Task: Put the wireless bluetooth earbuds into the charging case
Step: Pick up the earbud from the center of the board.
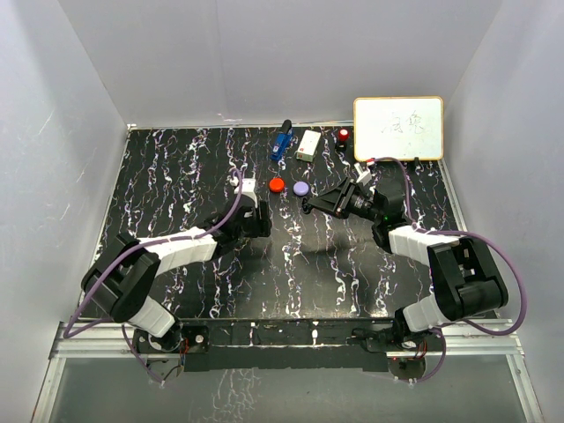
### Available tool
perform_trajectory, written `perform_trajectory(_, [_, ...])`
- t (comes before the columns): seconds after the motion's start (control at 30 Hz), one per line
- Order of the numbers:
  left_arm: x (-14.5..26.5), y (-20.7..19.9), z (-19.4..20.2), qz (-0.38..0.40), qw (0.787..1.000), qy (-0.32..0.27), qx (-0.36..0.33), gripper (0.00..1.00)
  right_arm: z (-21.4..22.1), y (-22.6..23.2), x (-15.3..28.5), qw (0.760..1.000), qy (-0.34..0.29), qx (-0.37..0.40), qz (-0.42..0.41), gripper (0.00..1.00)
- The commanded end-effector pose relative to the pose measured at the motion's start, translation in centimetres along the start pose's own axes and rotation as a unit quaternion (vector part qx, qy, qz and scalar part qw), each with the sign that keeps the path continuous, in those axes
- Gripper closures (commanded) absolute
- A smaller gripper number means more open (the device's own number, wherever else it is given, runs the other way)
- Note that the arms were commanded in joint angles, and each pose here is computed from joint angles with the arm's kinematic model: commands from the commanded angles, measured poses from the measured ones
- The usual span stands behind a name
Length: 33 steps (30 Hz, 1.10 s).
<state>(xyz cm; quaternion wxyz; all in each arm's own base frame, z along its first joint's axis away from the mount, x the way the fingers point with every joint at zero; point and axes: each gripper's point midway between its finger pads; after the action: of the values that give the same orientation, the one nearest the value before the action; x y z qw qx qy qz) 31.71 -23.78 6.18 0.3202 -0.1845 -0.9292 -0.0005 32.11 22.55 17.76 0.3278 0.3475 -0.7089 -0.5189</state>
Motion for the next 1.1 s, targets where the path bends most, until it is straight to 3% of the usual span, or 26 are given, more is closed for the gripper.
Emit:
perform_trajectory(0.0, [-0.1,0.0,1.4,0.013,0.999,0.026,0.023,0.42,-0.2,1.1,0.0,0.999,-0.003,0.021,-0.025,1.00])
perform_trajectory(1.07, [-1.1,-0.1,4.8,0.024,0.996,0.076,0.046,0.42,-0.1,1.3,-0.3,0.999,0.003,0.013,-0.038,1.00])
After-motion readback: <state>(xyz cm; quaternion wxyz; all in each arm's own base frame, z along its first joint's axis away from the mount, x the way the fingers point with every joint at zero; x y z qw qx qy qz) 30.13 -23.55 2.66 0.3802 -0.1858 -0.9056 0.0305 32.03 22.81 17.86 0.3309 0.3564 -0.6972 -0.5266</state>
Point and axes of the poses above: each gripper's point midway between its finger pads, its own x axis back along the fingers, its own y axis along the line the jaws close on, z = x × y, and after that the axes turned 10 degrees about -x, right-handed
